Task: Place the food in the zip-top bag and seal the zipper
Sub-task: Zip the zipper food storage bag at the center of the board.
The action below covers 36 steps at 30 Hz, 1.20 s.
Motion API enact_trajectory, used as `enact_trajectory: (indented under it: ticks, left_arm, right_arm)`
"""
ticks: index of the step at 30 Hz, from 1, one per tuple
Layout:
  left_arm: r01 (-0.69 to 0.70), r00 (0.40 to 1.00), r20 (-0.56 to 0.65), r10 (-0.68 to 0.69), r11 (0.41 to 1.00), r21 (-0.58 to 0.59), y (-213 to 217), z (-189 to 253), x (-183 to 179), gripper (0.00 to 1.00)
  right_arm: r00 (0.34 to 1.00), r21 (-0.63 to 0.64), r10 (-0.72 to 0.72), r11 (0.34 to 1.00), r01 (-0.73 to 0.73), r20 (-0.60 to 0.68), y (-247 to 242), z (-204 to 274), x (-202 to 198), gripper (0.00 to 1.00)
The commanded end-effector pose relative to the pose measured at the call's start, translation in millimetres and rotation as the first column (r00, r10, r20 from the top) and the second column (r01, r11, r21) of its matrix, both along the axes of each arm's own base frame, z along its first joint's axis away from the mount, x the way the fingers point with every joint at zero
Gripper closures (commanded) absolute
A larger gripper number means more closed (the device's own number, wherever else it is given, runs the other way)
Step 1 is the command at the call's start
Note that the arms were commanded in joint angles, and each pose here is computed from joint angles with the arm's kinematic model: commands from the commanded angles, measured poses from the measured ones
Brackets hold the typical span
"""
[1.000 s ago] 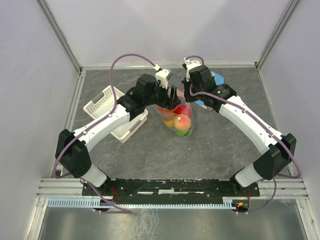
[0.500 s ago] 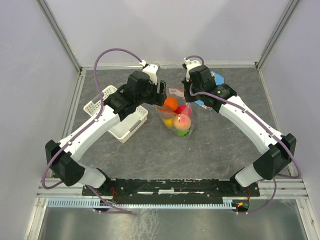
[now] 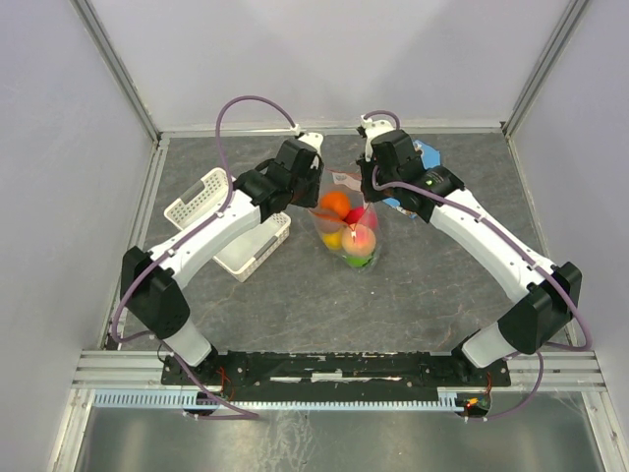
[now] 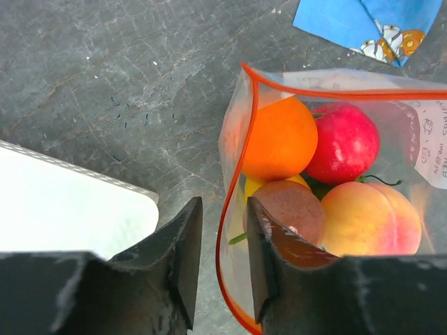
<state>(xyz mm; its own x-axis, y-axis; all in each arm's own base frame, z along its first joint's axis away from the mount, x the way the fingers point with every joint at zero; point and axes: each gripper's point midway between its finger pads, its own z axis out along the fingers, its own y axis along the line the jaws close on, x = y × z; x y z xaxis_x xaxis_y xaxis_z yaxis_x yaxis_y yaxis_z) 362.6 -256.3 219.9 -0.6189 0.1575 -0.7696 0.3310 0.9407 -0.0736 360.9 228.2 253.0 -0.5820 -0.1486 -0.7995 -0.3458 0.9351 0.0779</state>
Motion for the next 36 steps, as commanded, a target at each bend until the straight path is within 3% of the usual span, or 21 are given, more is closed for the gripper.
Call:
enact_trajectory:
  ticks: [1, 5, 6, 9, 16, 22, 26, 33, 36]
  left_arm:
    - [-0.043, 0.997, 0.054, 0.049, 0.994, -0.1, -8.9, 30.6, 14.3, 0.69]
    - [-0.073, 0.996, 0.038, 0.079, 0.986, -0.149, -12.6, 34.4, 16.8, 0.95]
    - [-0.09, 0.995, 0.032, 0.096, 0.983, -0.161, -11.5, 34.5, 16.7, 0.97]
    - [-0.129, 0.991, 0.01, 0.134, 0.969, -0.211, -10.4, 35.6, 14.9, 0.97]
    - [-0.213, 0.974, -0.001, 0.227, 0.914, -0.346, -3.6, 44.4, 11.4, 0.97]
    - [-0.323, 0.939, -0.026, 0.343, 0.855, -0.405, 8.4, 50.2, 15.8, 0.97]
    - [-0.442, 0.888, -0.093, 0.45, 0.781, -0.441, 18.7, 45.3, 13.9, 0.97]
    - [-0.487, 0.866, -0.153, 0.476, 0.733, -0.475, 19.2, 34.6, 7.7, 0.97]
    - [-0.478, 0.871, -0.153, 0.467, 0.729, -0.49, 18.0, 35.8, 5.9, 0.97]
  right_arm:
    - [0.997, 0.053, 0.023, 0.998, -0.027, 0.08, 3.9, 22.6, 1.4, 0.94]
    - [0.994, 0.064, 0.04, 0.997, -0.047, 0.097, 4.6, 24.2, -1.3, 0.88]
    - [0.994, 0.068, 0.043, 0.996, -0.051, 0.103, 4.7, 25.4, -1.8, 0.86]
    - [0.99, 0.081, 0.063, 0.994, -0.073, 0.124, 5.0, 28.5, -6.3, 0.77]
    - [0.955, 0.127, 0.131, 0.977, -0.169, 0.267, 1.4, 63.6, -27.4, 0.43]
    - [0.899, 0.134, 0.248, 0.94, -0.313, 0.362, 2.3, 62.8, -59.3, 0.27]
    - [0.863, 0.09, 0.323, 0.919, -0.385, 0.388, -3.3, 39.5, -80.4, 0.25]
    - [0.709, 0.045, 0.44, 0.832, -0.552, 0.551, 6.8, 11.2, -108.7, 0.26]
    - [0.696, 0.042, 0.418, 0.841, -0.54, 0.584, 5.3, -2.8, -105.6, 0.26]
